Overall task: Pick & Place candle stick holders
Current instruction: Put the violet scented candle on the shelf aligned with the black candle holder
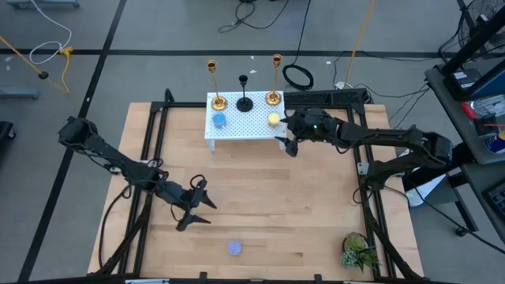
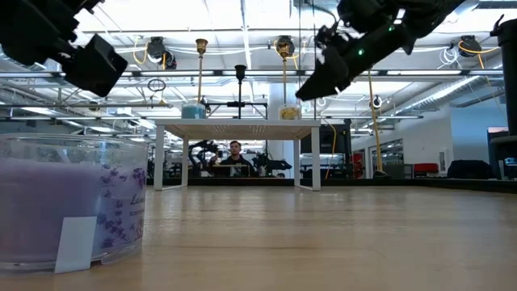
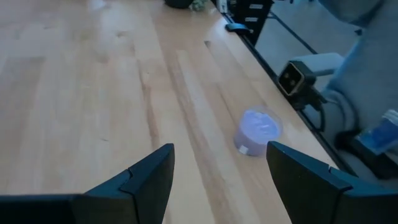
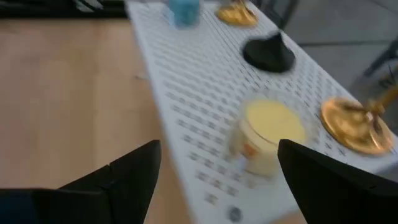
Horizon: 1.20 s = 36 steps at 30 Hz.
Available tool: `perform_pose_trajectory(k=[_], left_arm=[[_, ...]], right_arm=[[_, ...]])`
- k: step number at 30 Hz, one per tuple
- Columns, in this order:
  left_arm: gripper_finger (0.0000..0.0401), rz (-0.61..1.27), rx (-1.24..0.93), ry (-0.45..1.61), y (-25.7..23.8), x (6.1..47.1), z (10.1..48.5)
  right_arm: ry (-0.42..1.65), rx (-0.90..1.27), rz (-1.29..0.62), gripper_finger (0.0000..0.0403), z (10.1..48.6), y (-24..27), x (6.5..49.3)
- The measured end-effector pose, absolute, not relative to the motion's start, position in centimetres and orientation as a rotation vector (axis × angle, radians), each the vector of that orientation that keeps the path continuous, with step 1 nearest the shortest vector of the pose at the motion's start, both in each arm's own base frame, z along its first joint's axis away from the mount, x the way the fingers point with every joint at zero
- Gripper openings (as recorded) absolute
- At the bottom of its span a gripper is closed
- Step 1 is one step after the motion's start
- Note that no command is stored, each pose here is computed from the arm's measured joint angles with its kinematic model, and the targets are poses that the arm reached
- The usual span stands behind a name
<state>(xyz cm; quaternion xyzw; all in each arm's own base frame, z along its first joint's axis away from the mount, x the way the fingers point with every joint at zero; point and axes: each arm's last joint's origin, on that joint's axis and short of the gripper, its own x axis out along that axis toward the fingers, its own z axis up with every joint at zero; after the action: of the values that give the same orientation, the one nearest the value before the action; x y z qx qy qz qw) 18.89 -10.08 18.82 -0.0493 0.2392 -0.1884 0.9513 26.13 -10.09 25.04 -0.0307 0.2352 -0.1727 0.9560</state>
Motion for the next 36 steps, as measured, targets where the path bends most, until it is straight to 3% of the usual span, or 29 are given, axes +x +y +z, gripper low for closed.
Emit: perform_pose_trajectory(k=[10,22,27,36], left_arm=[[0.0257,-0.432,-0.063,0.517,-13.3,19.5,16.0],[0.0257,-0.47,-0.106,0.404,-15.6,21.8,12.7],[0.0257,-0.468,-0.08,0.448,-16.6,23.2,11.1],[0.0257,-0.549,0.0,0.457,-18.2,25.4,9.9]], right_arm=[[0.532,-0.011,-0.173,0.0322,25.2,-4.4,26.3],[0.408,0.05,0.114,0.0322,20.6,4.0,25.0],[0.297,0.045,0.168,0.0322,19.3,5.0,23.9],[0.281,0.026,0.118,0.0322,18.5,4.7,23.4]])
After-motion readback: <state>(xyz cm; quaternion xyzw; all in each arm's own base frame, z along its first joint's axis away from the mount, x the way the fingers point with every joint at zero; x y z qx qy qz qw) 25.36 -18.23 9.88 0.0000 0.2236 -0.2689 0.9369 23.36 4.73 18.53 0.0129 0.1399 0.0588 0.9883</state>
